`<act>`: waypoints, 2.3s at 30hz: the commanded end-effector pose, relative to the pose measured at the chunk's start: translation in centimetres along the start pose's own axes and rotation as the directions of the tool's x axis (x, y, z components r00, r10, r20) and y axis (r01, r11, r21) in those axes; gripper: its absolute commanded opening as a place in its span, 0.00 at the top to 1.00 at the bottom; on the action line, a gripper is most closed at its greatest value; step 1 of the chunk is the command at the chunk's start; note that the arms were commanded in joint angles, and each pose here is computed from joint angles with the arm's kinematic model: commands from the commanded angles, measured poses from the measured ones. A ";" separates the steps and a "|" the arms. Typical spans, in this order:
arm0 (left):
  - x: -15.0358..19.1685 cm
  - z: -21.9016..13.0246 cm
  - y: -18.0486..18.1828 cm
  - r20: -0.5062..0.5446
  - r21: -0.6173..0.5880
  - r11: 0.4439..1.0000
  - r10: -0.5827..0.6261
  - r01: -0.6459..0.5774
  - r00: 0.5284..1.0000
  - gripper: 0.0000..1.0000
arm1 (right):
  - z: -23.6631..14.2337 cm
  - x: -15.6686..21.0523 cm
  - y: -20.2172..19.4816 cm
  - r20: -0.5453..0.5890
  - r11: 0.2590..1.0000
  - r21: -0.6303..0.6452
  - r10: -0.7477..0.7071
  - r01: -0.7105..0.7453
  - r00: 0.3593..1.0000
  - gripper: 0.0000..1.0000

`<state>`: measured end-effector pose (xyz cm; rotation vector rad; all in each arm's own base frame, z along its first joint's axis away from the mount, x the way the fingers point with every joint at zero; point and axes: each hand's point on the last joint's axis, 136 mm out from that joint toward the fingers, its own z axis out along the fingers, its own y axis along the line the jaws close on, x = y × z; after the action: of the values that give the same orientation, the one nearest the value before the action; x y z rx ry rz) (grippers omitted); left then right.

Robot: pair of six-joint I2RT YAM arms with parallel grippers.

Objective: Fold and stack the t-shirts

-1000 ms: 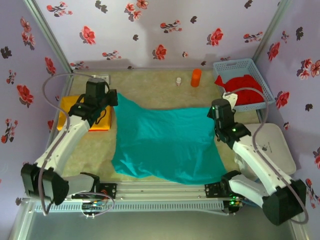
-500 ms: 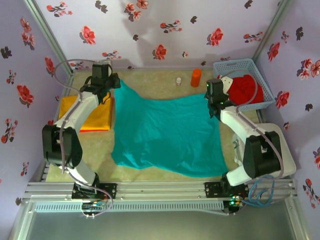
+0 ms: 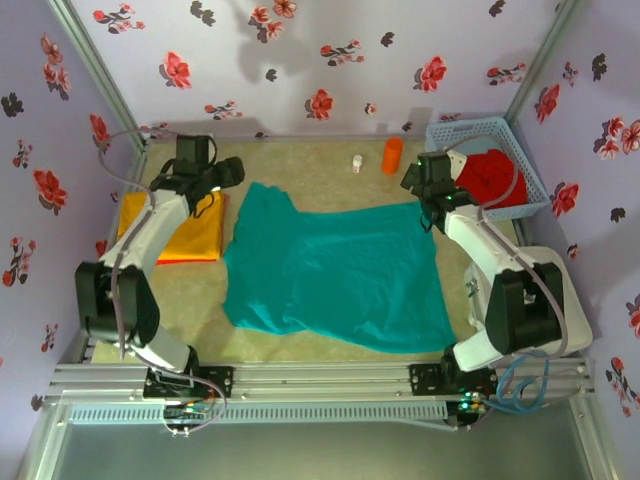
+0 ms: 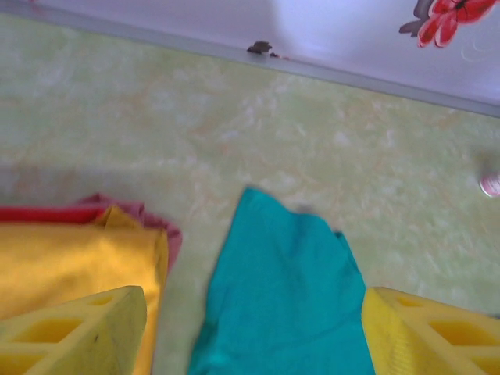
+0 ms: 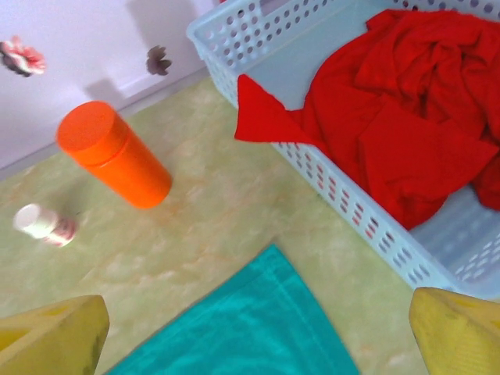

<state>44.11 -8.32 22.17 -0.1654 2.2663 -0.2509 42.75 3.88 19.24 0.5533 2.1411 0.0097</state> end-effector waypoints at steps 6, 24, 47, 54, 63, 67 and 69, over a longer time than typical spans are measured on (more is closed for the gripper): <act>11.9 -4.4 1.0 -0.275 -0.039 0.997 -0.068 0.059 0.959 0.33 | -4.1 11.6 -0.3 -0.396 0.987 -0.139 0.019 -0.080 0.918 0.02; 25.5 1.9 -6.0 -0.523 0.031 0.999 0.004 0.014 0.852 0.38 | 0.7 23.7 -0.1 -0.631 0.998 -0.052 -0.055 0.029 0.774 0.08; 14.8 9.8 -5.5 -0.495 0.041 0.999 -0.006 0.030 0.869 0.40 | 7.3 14.3 1.3 -0.535 0.998 -0.011 -0.061 0.065 0.842 0.08; 15.1 2.3 -5.0 -0.453 0.054 0.998 0.057 -0.037 0.889 0.37 | 2.2 13.8 2.5 -0.520 0.987 -0.155 -0.123 0.048 0.845 0.01; 24.1 -3.3 -5.5 -0.466 0.054 0.991 0.135 -0.125 0.874 0.46 | -2.6 16.7 1.3 -0.554 0.975 -0.171 -0.212 0.139 0.805 0.03; 26.8 -4.5 -4.7 -0.451 -0.005 0.984 0.155 -0.176 0.879 0.56 | -2.8 17.0 2.1 -0.550 0.976 -0.190 -0.193 0.103 0.813 0.05; 27.6 -4.5 -4.3 -0.441 -0.028 0.984 0.148 -0.178 0.885 0.57 | -2.4 17.0 2.4 -0.550 0.978 -0.188 -0.182 0.091 0.815 0.06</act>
<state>22.36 -18.55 5.28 0.1760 2.7974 -0.1996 33.48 12.96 8.04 0.2973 2.7303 0.2803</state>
